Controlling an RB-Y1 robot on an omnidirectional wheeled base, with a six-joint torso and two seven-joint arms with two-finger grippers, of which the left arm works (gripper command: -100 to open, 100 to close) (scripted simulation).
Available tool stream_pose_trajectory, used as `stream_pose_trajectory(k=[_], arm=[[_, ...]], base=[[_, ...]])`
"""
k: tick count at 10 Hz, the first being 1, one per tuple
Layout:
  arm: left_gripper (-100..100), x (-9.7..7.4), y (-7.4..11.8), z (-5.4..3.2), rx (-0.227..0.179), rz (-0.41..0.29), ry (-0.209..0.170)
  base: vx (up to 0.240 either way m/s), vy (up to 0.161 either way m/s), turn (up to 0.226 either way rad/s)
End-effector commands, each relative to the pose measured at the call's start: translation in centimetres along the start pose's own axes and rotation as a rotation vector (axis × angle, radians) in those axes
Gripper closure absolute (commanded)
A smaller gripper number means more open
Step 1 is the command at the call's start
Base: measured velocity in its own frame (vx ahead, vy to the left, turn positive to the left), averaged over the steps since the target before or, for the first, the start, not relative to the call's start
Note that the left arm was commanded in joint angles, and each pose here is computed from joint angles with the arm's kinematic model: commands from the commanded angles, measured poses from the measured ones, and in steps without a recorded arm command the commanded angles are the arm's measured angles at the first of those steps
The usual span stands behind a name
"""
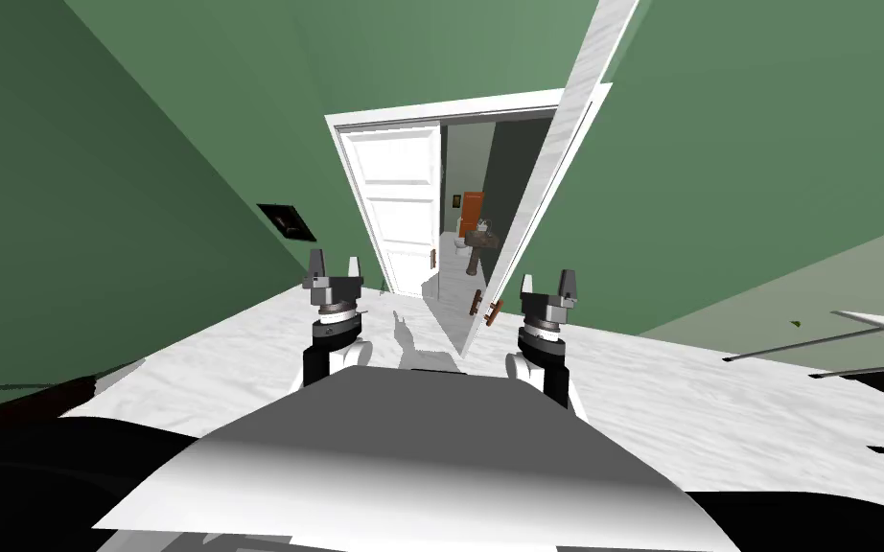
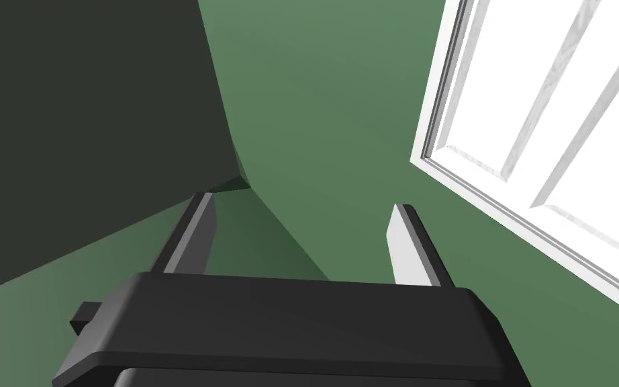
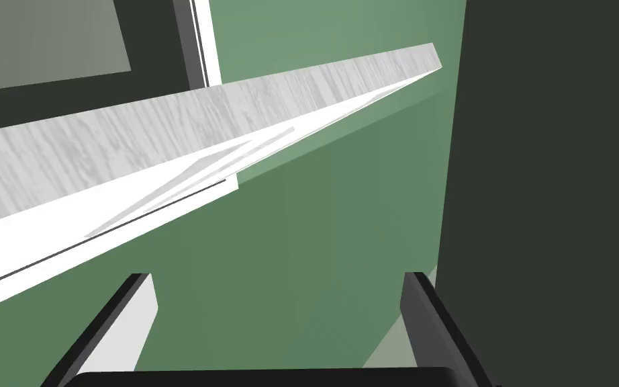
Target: Pull the door open
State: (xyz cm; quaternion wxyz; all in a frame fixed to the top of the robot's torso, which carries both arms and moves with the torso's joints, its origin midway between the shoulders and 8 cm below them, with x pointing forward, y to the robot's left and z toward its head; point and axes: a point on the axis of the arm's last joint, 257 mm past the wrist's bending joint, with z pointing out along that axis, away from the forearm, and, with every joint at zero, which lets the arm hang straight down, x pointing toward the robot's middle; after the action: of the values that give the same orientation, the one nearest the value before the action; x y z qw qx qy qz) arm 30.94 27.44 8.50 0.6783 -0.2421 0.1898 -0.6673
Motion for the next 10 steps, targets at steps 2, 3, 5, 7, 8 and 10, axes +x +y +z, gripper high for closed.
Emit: stream_pose_trajectory(k=[2,3,5,7,8,10], arm=[[-100,-0.6,1.8,-0.68,-0.029,-0.073,-0.014],[-100,-0.8,2.7,-1.05,-0.043,-0.108,-0.022],[-100,-1.3,4.0,-1.61,-0.064,-0.159,-0.036],[-100,-1.8,5.3,-2.20,-0.084,-0.208,-0.052],[-100,-2.1,6.1,-2.58,-0.096,-0.238,-0.063],[-100,-2.7,7.7,-3.40,-0.120,-0.298,-0.086]], base=[[0.045,0.012,-0.229],[0.134,0.044,-0.207],[0.111,0.030,-0.150],[0.096,0.016,-0.152],[0.069,0.021,-0.150],[0.076,0.031,-0.186]])
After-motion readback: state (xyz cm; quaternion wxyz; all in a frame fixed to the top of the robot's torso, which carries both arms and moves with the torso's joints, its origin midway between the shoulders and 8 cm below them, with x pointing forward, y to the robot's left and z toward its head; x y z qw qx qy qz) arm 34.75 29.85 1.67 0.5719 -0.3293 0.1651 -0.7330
